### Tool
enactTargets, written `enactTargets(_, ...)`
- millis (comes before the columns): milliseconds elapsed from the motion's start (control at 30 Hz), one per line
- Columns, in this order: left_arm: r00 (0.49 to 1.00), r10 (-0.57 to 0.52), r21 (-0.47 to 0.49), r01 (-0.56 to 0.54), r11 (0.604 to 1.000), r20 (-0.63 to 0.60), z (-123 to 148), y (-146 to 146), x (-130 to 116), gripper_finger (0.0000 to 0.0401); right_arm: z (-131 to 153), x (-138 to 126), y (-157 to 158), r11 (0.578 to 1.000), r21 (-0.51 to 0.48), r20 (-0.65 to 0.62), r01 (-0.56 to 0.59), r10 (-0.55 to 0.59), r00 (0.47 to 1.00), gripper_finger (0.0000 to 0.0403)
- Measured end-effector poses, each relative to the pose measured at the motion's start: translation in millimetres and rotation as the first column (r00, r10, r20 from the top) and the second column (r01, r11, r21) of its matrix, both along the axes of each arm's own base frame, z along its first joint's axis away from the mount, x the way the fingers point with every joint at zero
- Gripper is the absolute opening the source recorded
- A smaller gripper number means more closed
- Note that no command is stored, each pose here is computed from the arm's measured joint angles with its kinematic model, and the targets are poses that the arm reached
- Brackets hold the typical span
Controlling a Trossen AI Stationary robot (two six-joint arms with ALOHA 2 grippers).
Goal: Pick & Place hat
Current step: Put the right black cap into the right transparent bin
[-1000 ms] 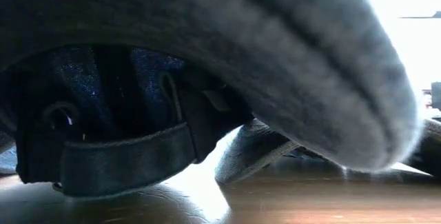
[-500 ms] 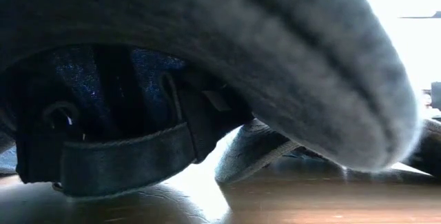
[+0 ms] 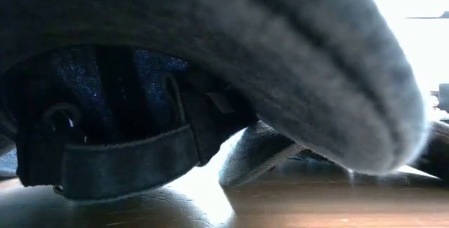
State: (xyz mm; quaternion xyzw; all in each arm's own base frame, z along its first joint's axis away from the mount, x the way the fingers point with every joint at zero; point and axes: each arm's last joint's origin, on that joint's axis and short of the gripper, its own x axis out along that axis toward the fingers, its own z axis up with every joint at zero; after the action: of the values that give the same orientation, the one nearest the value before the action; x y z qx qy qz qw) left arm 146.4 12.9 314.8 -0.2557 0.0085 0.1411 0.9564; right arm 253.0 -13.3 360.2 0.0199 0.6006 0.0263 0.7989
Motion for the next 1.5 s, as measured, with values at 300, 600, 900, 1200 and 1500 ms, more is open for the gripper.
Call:
enactTargets(300, 1.0, 0.0, 0.001, 0.0, 1.0, 0.0, 0, 0, 0, 0.0165, -8, -3, -28, 0.996, -0.081, -0.04, 0.031, -0.034, 0.999, 0.0008)
enactTargets(600, 1.0, 0.0, 0.0, 0.0, 1.0, 0.0, 0, 0, 0, 0.0165, 9, -8, -55, 0.99, -0.124, 0.018, 0.065, -0.063, 0.998, 0.0008)
enactTargets(900, 1.0, 0.0, 0.0, 0.0, 1.0, 0.0, 0, 0, 0, 0.0165, -8, 8, -56, 1.0, -0.005, -0.042, 0.002, -0.002, 0.999, 0.0008)
enactTargets(1200, 1.0, 0.0, 0.0, 0.0, 1.0, -0.002, 0, 0, 0, 0.0165, -16, 17, -57, 1.0, 0.004, -0.055, -0.026, 0.026, 0.998, 0.0008)
enactTargets(1500, 1.0, 0.001, -0.014, -0.001, 1.0, 0.002, 0, 0, 0, 0.0165, -15, 17, -68, 0.991, -0.127, -0.06, 0.052, -0.06, 0.996, 0.0008)
